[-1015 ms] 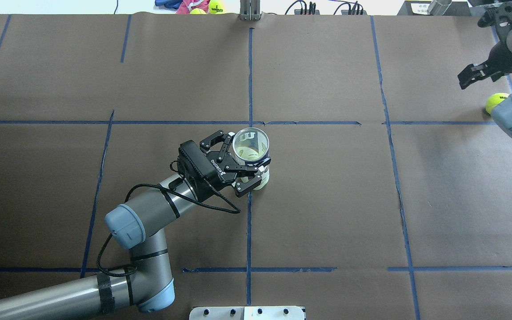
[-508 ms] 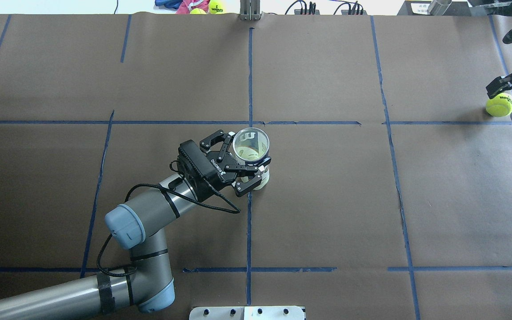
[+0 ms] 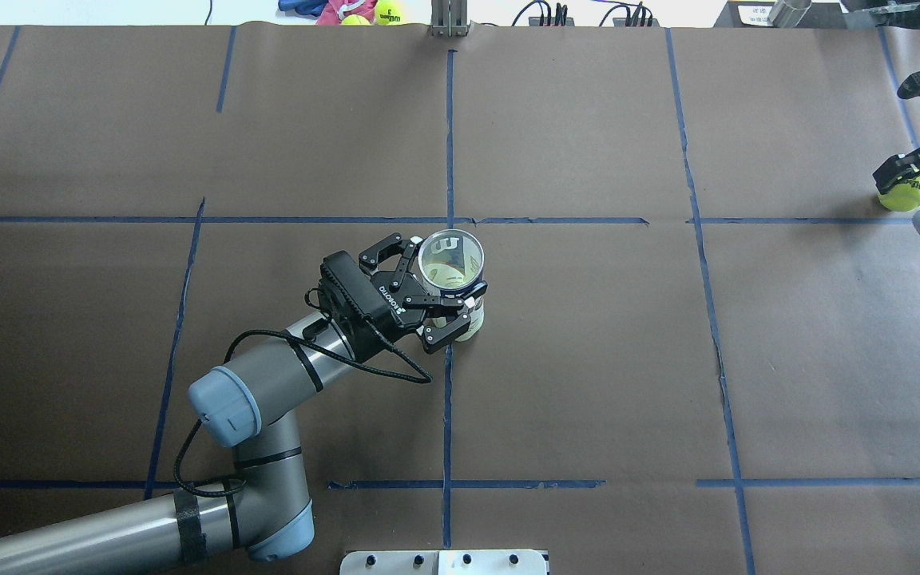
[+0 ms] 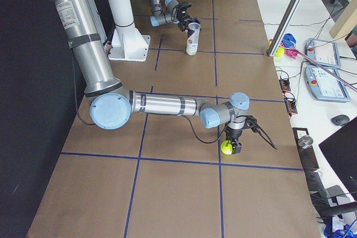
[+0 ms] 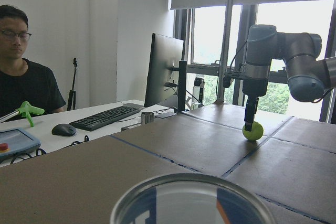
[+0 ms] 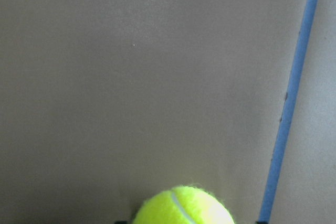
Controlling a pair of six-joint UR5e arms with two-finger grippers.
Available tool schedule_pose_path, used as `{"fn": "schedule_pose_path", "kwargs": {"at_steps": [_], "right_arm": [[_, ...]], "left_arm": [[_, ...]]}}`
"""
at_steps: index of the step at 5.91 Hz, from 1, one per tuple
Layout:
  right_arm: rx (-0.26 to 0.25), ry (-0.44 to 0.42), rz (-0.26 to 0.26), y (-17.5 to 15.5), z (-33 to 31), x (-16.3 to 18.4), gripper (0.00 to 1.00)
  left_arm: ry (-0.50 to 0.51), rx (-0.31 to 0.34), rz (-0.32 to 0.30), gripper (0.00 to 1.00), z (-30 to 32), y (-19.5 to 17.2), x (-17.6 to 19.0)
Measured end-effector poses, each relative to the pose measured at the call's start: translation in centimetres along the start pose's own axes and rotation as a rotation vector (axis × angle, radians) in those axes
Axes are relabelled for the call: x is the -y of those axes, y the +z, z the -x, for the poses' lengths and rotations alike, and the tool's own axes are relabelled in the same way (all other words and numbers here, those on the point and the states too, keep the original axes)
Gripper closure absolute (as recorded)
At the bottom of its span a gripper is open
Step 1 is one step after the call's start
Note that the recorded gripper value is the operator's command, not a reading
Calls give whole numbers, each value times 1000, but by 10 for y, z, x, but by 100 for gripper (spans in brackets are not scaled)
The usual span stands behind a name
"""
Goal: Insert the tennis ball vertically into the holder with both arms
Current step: 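Move the right gripper to the second tennis ball and grasp it, then lift the second ball over the can with the right gripper and drop it in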
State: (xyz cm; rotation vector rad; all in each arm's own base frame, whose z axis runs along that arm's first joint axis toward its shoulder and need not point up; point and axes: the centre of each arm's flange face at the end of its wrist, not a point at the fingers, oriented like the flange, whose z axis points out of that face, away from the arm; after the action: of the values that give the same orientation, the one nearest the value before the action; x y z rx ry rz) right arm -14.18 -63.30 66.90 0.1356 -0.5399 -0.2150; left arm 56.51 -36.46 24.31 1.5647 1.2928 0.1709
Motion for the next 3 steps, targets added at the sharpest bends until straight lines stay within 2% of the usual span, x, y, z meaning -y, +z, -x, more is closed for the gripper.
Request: {"fn": "schedule_pose_path", "kwargs": {"at_steps": [1,2,3], "right_arm": [[0,-11,9,5,5,-1,20],[0,-17,14,8,8,-2,29],[-1,-20,18,11,9,-3,64]], "left_arm": [[0,0,0,10,0,0,0],[0,0,0,10,0,0,0],[0,0,0,10,0,0,0]]}}
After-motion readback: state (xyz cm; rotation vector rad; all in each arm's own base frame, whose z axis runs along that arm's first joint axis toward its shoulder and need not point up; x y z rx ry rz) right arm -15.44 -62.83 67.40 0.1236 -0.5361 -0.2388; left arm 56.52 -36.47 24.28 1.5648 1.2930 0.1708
